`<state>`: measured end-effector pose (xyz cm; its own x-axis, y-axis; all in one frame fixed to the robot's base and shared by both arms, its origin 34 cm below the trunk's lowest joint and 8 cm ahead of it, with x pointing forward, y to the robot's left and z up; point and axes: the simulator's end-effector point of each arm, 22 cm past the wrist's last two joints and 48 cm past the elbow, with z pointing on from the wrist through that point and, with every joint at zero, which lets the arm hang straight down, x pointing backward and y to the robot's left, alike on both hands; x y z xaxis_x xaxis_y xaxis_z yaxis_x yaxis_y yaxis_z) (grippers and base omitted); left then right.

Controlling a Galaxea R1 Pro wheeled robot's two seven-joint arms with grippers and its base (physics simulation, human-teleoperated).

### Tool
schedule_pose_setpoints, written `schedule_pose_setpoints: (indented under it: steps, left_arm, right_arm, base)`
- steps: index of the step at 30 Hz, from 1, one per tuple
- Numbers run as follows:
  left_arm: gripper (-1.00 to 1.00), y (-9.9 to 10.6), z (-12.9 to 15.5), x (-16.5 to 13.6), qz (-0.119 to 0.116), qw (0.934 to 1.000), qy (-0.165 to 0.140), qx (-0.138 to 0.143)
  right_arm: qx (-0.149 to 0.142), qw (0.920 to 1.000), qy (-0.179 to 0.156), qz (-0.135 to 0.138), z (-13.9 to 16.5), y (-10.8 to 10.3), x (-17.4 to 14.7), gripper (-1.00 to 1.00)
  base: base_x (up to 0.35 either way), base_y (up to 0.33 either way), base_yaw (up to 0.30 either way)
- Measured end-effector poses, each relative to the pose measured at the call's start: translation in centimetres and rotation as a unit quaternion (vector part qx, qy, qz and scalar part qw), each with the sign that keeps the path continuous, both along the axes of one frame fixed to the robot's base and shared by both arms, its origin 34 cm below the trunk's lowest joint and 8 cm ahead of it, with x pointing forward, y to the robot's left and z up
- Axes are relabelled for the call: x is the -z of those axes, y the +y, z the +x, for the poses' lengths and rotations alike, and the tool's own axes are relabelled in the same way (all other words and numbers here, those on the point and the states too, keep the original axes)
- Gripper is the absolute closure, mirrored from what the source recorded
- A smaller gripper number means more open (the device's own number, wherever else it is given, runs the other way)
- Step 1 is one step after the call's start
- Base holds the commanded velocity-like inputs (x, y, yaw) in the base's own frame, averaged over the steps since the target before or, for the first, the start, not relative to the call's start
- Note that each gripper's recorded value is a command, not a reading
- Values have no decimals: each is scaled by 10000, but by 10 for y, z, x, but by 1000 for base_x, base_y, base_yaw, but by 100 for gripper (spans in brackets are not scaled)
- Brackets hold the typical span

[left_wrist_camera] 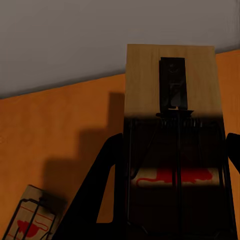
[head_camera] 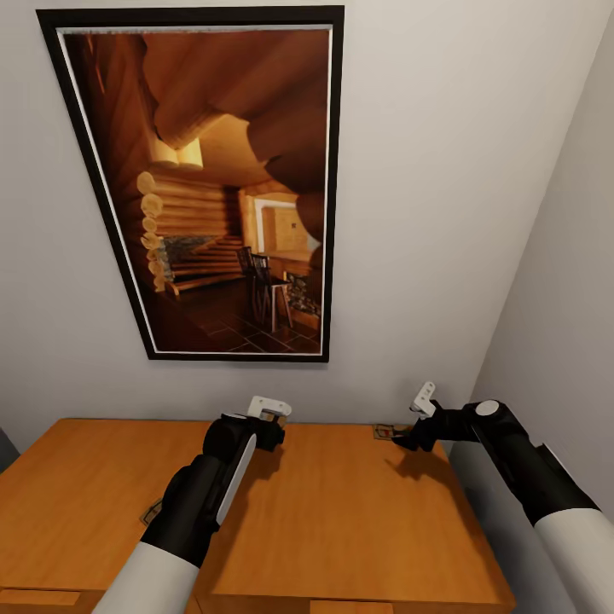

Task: Take the four mousetraps from the cabinet in the bathroom and place them on the bathroom floor. Make sure all four end up on the same floor surface, and ensure that at least two of them are either under or directly next to the same bathroom sink.

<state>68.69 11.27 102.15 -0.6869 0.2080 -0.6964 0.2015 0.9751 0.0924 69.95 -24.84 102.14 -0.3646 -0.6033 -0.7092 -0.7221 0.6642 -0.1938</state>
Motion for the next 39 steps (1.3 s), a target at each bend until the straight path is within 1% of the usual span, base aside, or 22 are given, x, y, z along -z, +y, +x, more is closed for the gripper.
schedule_pose_setpoints:
  steps: [15, 16, 19, 20, 21, 22, 23, 24, 25, 26, 27, 29, 33, 36, 39]
  left_arm:
    - [100, -1, -1, -3, -19, 10000, 19, 11]
    - [100, -1, -1, -4, -34, 10000, 16, 14]
    - [100, -7, -2, -8, -197, 9998, 20, 55]
    - [100, -14, -4, -10, -354, 9993, 45, 105]
    - [100, -18, -5, -11, -440, 9989, 59, 144]
    - [100, -31, -8, -13, -619, 9977, 93, 265]
    - [100, -38, -10, -14, -677, 9971, 106, 342]
    - [100, -55, -16, -16, -788, 9954, 131, 533]
    - [100, -71, -22, -18, -857, 9936, 150, 726]
    - [100, -78, -25, -19, -860, 9928, 152, 817]
    - [100, -90, -30, -21, -905, 9910, 150, 978]
    - [100, -103, -35, -30, -936, 9889, 73, 1153]
    - [100, -117, -39, -57, -1013, 9853, -195, 1362]
    - [100, -121, -40, -69, -1061, 9837, -314, 1420]
    - [100, -122, -41, -74, -1075, 9830, -358, 1443]
  right_arm:
    - [3, 10000, -4, -4, 0, 0, 0, -100]
    - [2, 10000, -4, -5, 0, 0, 0, -100]
    - [1, 10000, 0, -10, 0, 0, 0, -100]
    - [3, 10000, 0, -14, 0, 0, 0, -100]
    - [3, 10000, 0, -15, 0, 0, 0, -100]
    - [4, 10000, 0, -17, 0, 0, 0, -100]
    - [4, 10000, 0, -16, 0, 0, 0, -100]
    - [5, 10000, 0, -18, 0, 0, 0, -100]
    - [5, 10000, 0, -18, 0, 0, 1, -100]
    - [6, 10000, 0, -19, 0, 0, 1, -100]
    - [7, 10000, -2, -22, 0, 0, 1, -100]
    - [10, 10000, -5, -26, 0, 0, 1, -100]
    - [12, 10000, -10, -35, 1, 0, 1, -100]
    - [16, 10000, -6, -37, 0, 0, 1, -100]
    - [18, 10000, -3, -37, 1, 0, 1, -100]
  base:
    - [0, 0, 0]
    - [0, 0, 0]
    - [0, 0, 0]
    - [0, 0, 0]
    - [0, 0, 0]
    - [0, 0, 0]
    - [0, 0, 0]
    - [0, 0, 0]
    - [0, 0, 0]
    - [0, 0, 0]
    - [0, 0, 0]
    - [0, 0, 0]
    - [0, 0, 0]
    - [0, 0, 0]
    - [0, 0, 0]
